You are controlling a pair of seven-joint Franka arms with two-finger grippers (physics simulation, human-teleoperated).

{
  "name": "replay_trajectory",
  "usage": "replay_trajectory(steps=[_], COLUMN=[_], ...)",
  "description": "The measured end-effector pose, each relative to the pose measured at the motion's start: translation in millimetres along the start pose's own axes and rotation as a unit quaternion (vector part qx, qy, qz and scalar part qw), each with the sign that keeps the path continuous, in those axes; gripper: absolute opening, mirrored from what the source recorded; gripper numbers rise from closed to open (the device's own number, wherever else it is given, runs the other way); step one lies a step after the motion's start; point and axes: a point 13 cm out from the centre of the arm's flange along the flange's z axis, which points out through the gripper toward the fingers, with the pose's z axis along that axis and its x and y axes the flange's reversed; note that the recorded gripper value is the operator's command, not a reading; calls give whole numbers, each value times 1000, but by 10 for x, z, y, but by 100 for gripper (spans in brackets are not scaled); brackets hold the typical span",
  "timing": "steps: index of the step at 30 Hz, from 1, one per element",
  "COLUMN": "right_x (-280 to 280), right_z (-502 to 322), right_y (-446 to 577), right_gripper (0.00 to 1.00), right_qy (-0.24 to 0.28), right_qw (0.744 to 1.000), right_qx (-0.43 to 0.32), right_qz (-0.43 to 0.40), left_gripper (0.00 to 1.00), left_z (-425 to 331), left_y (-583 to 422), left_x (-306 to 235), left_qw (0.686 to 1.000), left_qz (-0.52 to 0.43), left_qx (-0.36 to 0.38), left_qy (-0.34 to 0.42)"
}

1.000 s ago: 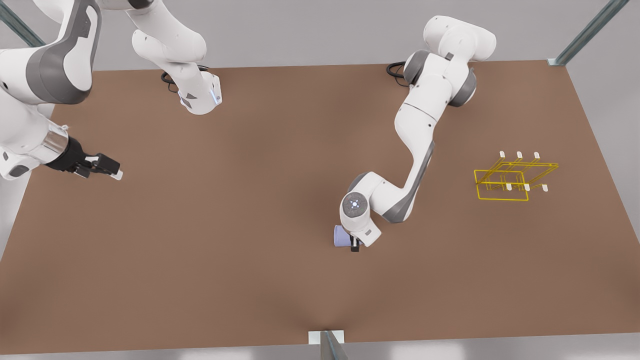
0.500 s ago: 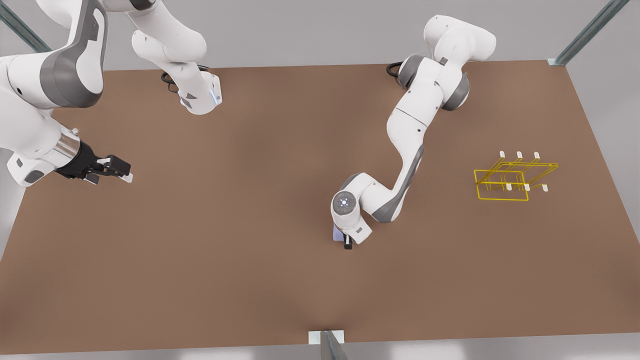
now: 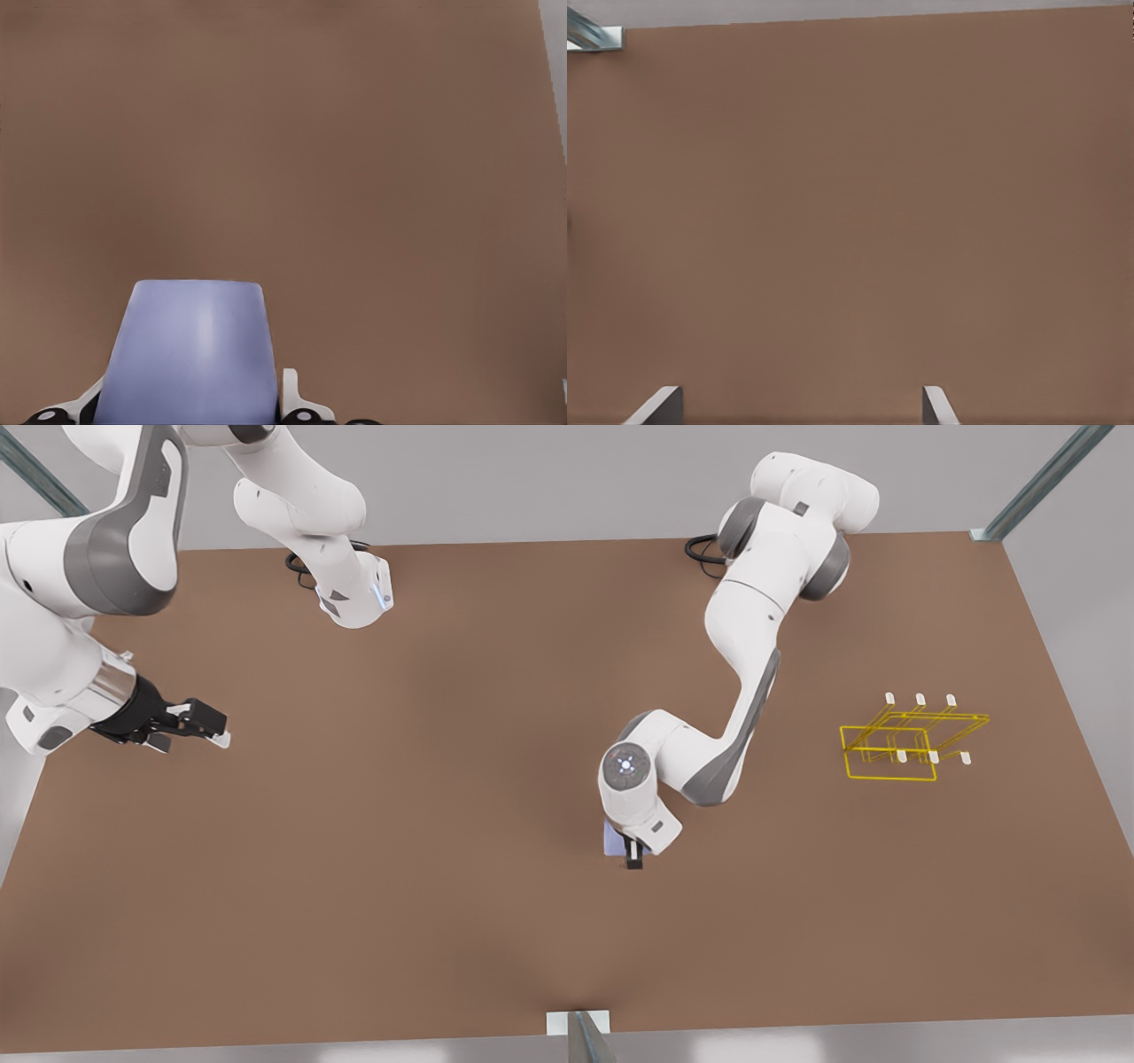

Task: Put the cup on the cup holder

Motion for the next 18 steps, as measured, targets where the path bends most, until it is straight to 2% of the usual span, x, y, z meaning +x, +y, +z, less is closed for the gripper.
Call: replay_trajectory(steps=[3,5,9,12,15,18], right_x=[-3,-2,3,0,-3,-3], right_z=[8,8,-2,5,6,6], right_y=[-28,-9,10,7,-5,-6], right_gripper=[100,100,100,100,100,100], right_qy=[1,1,0,1,0,0], right_qw=[1000,1000,1000,1000,1000,1000], right_qx=[0,0,0,0,0,-1], right_qz=[1,-2,-6,-7,-6,-7], left_gripper=[77,77,77,77,77,77], left_z=[-121,-85,-81,-30,-10,26], left_y=[-121,-135,-164,-192,-134,57], left_x=[-550,-912,-1672,-2586,-3261,-3607], left_qw=[994,979,932,880,841,817], left_qz=[19,41,47,12,-17,-35], left_qx=[22,30,23,-11,-53,-107], left_qy=[-106,-199,-358,-475,-539,-566])
